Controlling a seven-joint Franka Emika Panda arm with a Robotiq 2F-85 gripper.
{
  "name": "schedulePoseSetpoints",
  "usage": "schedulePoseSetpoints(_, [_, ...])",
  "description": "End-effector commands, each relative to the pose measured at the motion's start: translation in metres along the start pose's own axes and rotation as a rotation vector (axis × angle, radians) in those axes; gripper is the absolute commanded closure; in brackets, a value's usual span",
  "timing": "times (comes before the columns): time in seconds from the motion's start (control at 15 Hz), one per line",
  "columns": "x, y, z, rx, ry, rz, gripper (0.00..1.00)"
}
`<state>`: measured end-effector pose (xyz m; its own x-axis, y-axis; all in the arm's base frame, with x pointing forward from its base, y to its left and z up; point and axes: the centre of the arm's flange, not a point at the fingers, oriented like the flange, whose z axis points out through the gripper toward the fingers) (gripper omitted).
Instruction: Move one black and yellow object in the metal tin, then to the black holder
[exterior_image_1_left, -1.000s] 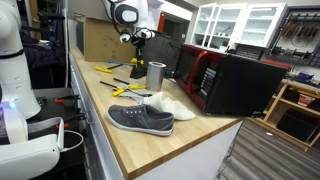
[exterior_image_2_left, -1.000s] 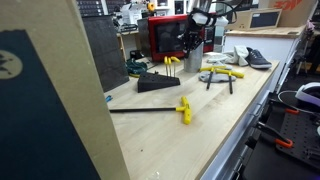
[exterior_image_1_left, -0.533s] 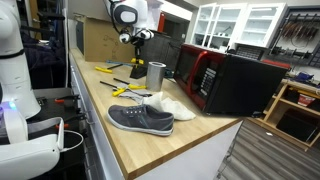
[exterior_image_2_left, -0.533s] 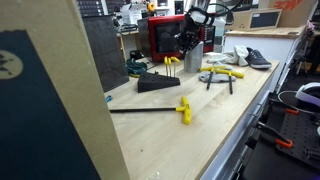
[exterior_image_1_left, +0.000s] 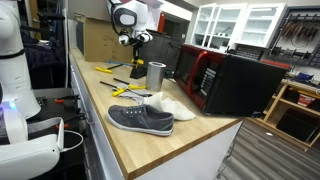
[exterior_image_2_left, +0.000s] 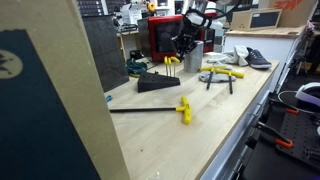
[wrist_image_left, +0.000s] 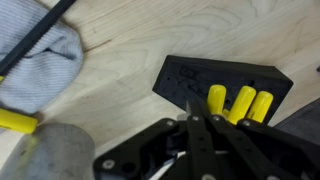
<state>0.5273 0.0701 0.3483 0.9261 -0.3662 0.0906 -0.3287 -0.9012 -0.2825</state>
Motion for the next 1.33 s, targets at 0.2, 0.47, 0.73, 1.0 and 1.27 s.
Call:
schedulePoseSetpoints(0.2, [0.007, -0.012, 0.000, 0.044, -0.004, -0.081, 1.00])
schedulePoseSetpoints(0.47, [0.005, -0.013, -0.011, 0.035, 0.006, -0.157, 1.00])
schedulePoseSetpoints(0.73, [0.000, -0.010, -0.045, -0.042, -0.012, -0.224, 1.00])
schedulePoseSetpoints(1.0, [-0.012, 0.000, -0.084, -0.146, -0.034, -0.348, 0.68])
schedulePoseSetpoints(1.27, [-0.019, 0.003, -0.117, -0.168, -0.039, -0.488, 0.37])
